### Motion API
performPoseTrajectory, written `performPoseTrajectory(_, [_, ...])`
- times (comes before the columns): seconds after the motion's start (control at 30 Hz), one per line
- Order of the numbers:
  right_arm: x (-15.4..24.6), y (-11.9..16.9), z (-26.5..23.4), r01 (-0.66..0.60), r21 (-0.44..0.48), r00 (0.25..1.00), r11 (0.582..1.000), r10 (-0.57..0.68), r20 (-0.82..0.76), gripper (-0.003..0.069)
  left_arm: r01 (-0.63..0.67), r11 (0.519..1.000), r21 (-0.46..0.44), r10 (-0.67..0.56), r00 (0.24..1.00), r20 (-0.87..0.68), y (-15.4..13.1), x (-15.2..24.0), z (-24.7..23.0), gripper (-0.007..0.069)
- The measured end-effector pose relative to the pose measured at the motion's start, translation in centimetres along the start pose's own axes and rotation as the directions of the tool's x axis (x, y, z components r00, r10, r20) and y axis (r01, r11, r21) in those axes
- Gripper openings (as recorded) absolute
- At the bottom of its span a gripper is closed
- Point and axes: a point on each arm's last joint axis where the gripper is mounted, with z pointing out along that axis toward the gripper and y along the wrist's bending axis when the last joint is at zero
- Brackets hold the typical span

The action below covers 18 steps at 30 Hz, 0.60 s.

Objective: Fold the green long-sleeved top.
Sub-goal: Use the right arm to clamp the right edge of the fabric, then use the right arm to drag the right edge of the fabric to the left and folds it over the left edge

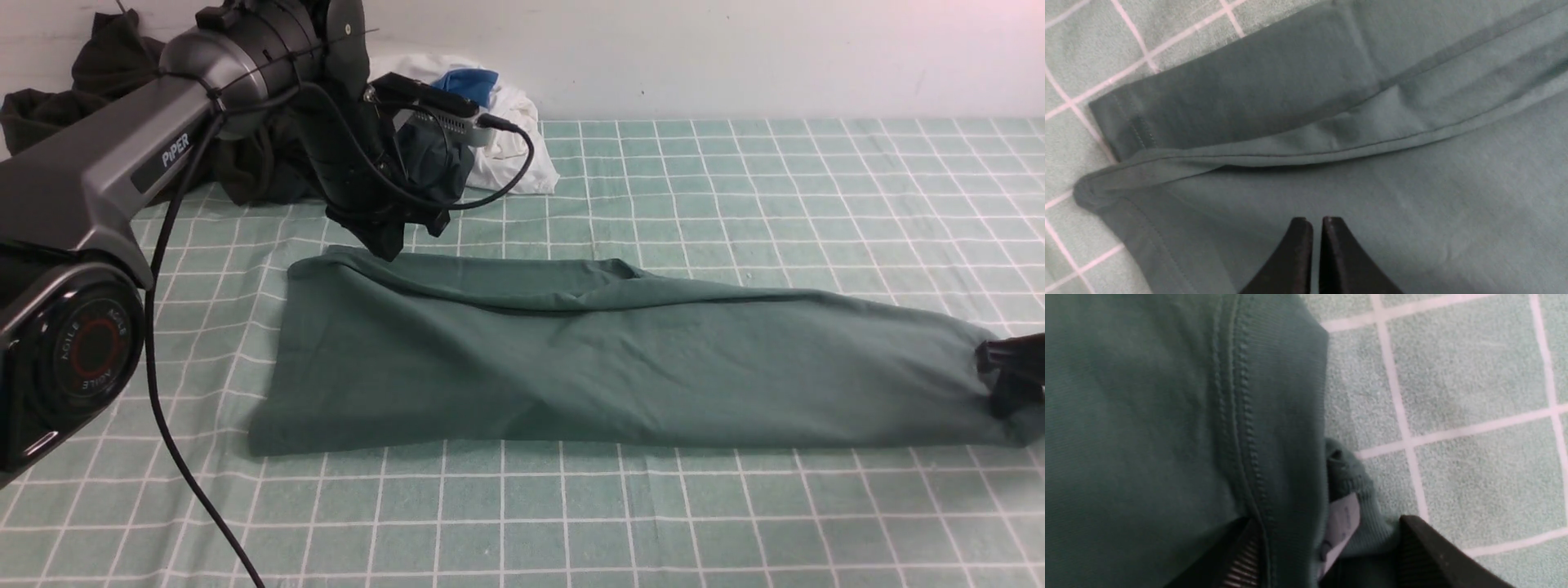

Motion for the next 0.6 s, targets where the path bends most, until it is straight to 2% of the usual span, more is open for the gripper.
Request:
performPoseTrajectory(0.1, [-0.2, 0.0, -0.2, 0.019, -0.005, 1.000, 1.000, -0.019, -0.002, 0.0296, -0.003, 1.000, -0.006, 0.003, 1.000, 0.024, -0.1, -0.1, -1.3, -0.0003])
performPoseTrajectory(0.23, [-0.6, -0.3, -2.0, 0.044, 0.040, 0.999, 0.998, -0.044, -0.008, 0.0072, -0.008, 0.999, -0.040, 0.013, 0.993, 0.115, -0.2, 0.1, -6.3, -0.0004])
performPoseTrajectory(0.27, [-0.7, -0.4, -2.2, 0.046, 0.049, 0.999, 0.998, -0.046, -0.005, 0.0059, -0.009, 0.999, -0.046, 0.015, 0.992, 0.128, -0.2, 0.1, -7.0, -0.0004])
performPoseTrajectory(0.33, [-1.4, -1.0, -5.6, 0.050, 0.115, 0.997, 0.992, -0.056, 0.055, 0.0033, -0.010, 0.997, -0.081, 0.025, 0.982, 0.185, -0.6, 1.4, -11.6, -0.0004])
performPoseTrajectory(0.37, [-1.4, -1.0, -5.9, 0.049, 0.116, 0.997, 0.992, -0.056, 0.058, 0.0033, -0.010, 0.997, -0.079, 0.025, 0.983, 0.180, -0.6, 1.5, -11.4, -0.0004])
performPoseTrajectory(0.4, [-1.9, -1.2, -9.1, 0.044, 0.149, 0.989, 0.988, -0.063, 0.131, 0.0033, -0.010, 0.995, -0.098, 0.031, 0.975, 0.219, -1.0, 2.9, -14.6, -0.0004])
performPoseTrajectory(0.53, [-2.3, 0.1, -16.0, 0.051, 0.151, 0.949, 0.987, -0.095, 0.299, 0.0033, -0.008, 0.992, -0.124, 0.038, 0.969, 0.243, -2.0, 6.9, -19.0, -0.0003])
performPoseTrajectory(0.6, [-2.3, 2.3, -19.7, 0.110, 0.117, 0.908, 0.987, -0.148, 0.392, 0.0033, -0.008, 0.992, -0.123, 0.037, 0.972, 0.232, -2.6, 9.4, -20.2, -0.0003])
